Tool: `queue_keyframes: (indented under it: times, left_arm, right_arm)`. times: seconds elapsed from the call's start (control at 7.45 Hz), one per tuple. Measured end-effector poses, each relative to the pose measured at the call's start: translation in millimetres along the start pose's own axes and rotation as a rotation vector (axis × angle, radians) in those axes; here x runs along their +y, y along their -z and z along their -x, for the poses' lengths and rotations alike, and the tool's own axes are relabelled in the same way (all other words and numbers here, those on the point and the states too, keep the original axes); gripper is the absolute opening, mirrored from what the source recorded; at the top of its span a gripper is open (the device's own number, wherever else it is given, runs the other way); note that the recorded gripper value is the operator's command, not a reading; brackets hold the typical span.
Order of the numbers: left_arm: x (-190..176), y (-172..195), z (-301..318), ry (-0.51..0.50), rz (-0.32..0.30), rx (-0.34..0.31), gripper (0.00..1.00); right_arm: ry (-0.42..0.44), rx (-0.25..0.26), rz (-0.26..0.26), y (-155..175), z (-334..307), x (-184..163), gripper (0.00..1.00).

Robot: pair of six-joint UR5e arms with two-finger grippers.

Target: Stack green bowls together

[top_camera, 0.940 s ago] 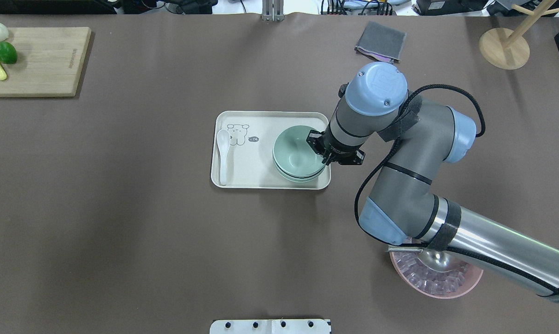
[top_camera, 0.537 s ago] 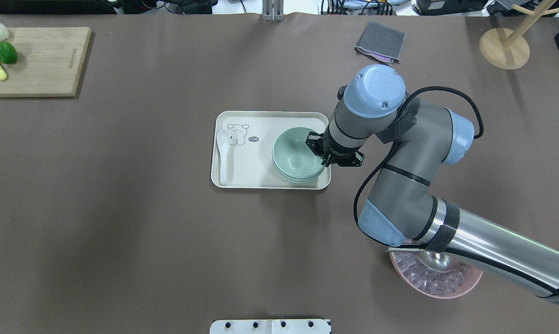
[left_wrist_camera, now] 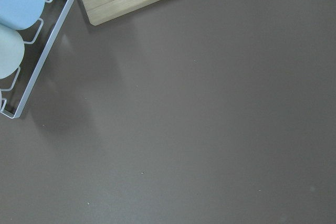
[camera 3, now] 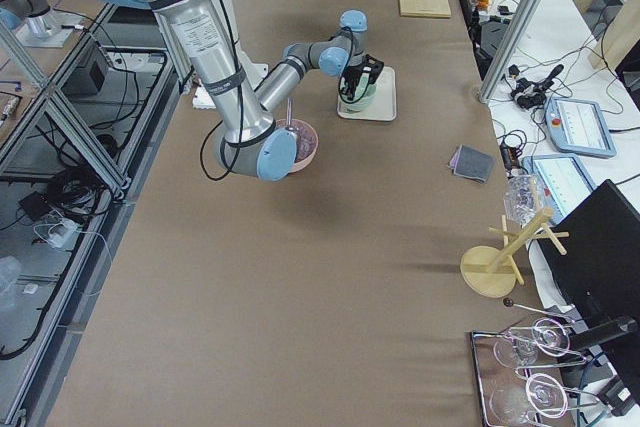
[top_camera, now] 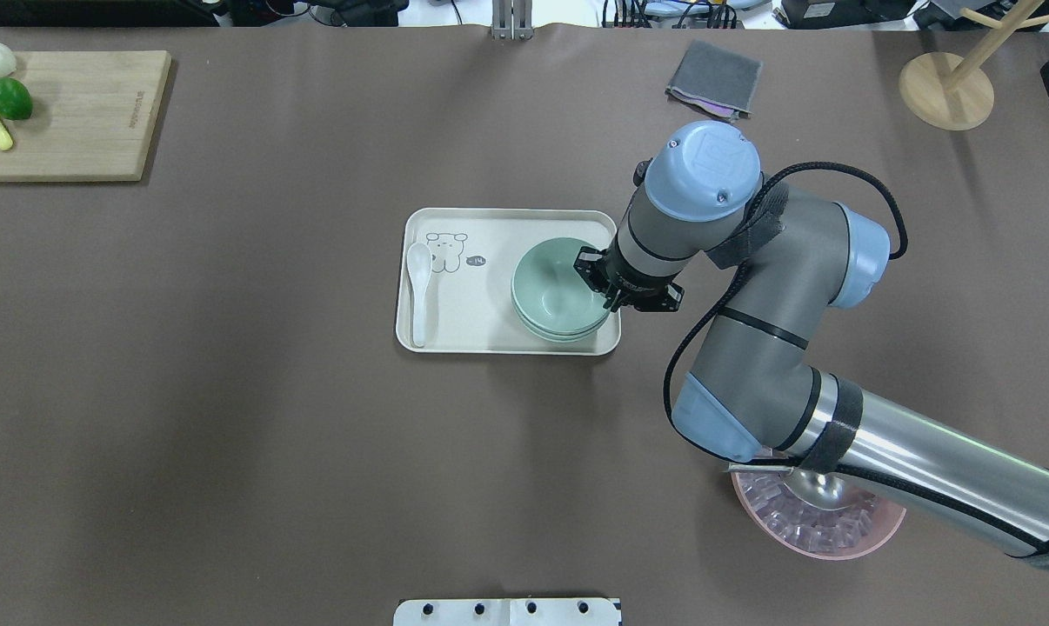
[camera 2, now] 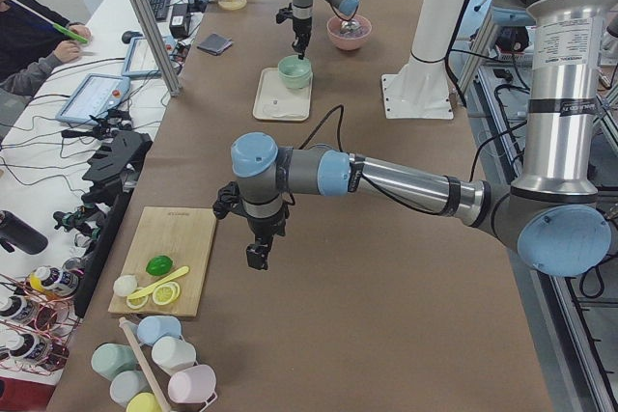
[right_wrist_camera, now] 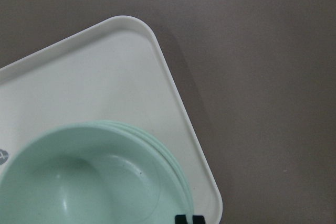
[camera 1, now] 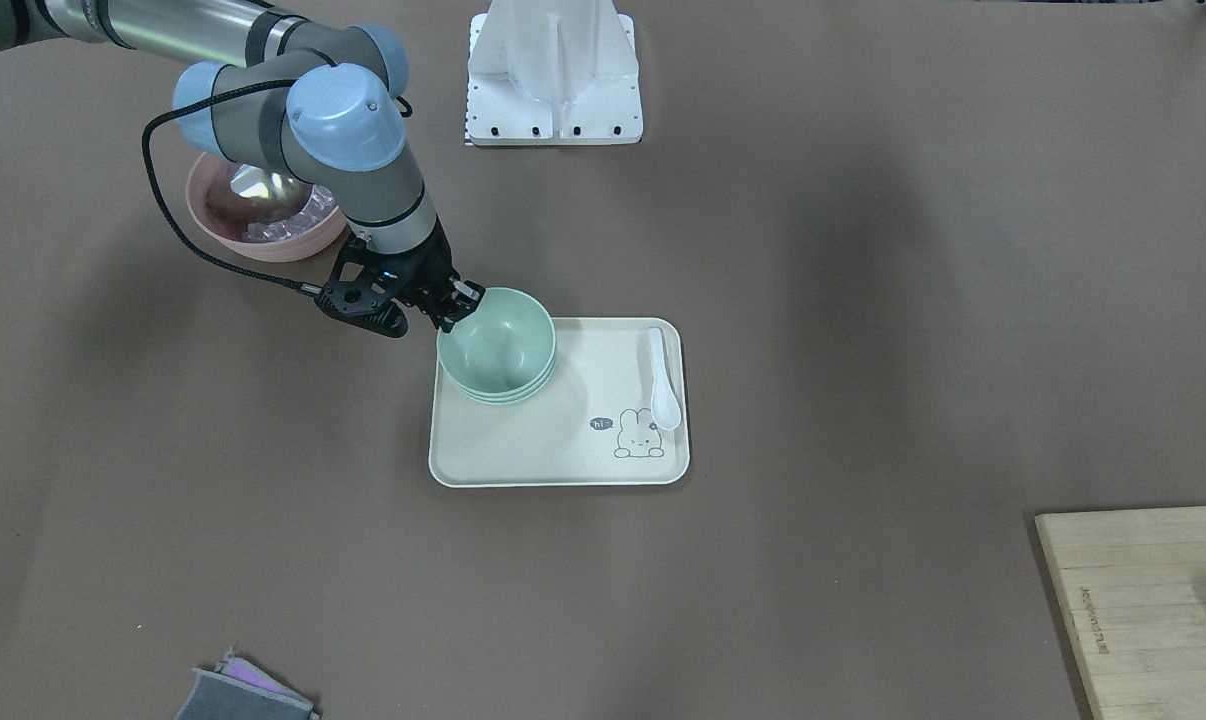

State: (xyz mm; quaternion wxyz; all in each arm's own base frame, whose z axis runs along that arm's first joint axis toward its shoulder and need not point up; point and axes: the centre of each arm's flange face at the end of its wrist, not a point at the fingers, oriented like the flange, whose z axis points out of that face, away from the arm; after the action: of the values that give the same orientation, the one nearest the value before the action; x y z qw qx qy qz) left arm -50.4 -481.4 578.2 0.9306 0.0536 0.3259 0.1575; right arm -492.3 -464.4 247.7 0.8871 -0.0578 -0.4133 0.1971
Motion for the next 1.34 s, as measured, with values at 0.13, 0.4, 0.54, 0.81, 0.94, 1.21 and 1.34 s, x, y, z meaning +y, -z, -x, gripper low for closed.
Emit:
queue_keyframes:
  times: [0.13,0.4,0.54,0.81,0.94,1.21,1.34]
  left_arm:
    - [0.0,-0.1,-0.1,0.000,0.000,0.000,0.98]
    - [-0.6,0.2,-0.3,0.000,0.000,0.000,0.98]
    - [-0.7,0.3,-0.4,0.000,-0.001,0.000,0.98]
    - [-0.8,0.4,-0.5,0.000,-0.001,0.000,0.98]
    - [-0.9,0.4,-0.5,0.000,-0.001,0.000,0.98]
    - [-0.9,0.4,-0.5,0.000,-0.001,0.000,0.98]
    - [-0.9,0.4,-0.5,0.000,-0.001,0.000,0.98]
  right_arm:
    - [0.005,-0.007,-0.001,-0.5,-0.1,0.0,0.00]
    - [0.012,-0.019,-0.002,-2.6,-0.6,-0.9,0.00]
    - [0.015,-0.020,-0.002,-3.4,-1.0,-1.2,0.08]
    - [0.017,-0.020,-0.002,-3.9,-1.2,-1.4,0.91]
    - [0.022,-0.020,-0.002,-3.9,-1.2,-1.4,1.00]
    - [0.053,-0.022,-0.007,-2.7,-0.3,-1.5,1.00]
    - [0.061,-0.024,-0.012,-1.5,-0.2,-3.1,1.00]
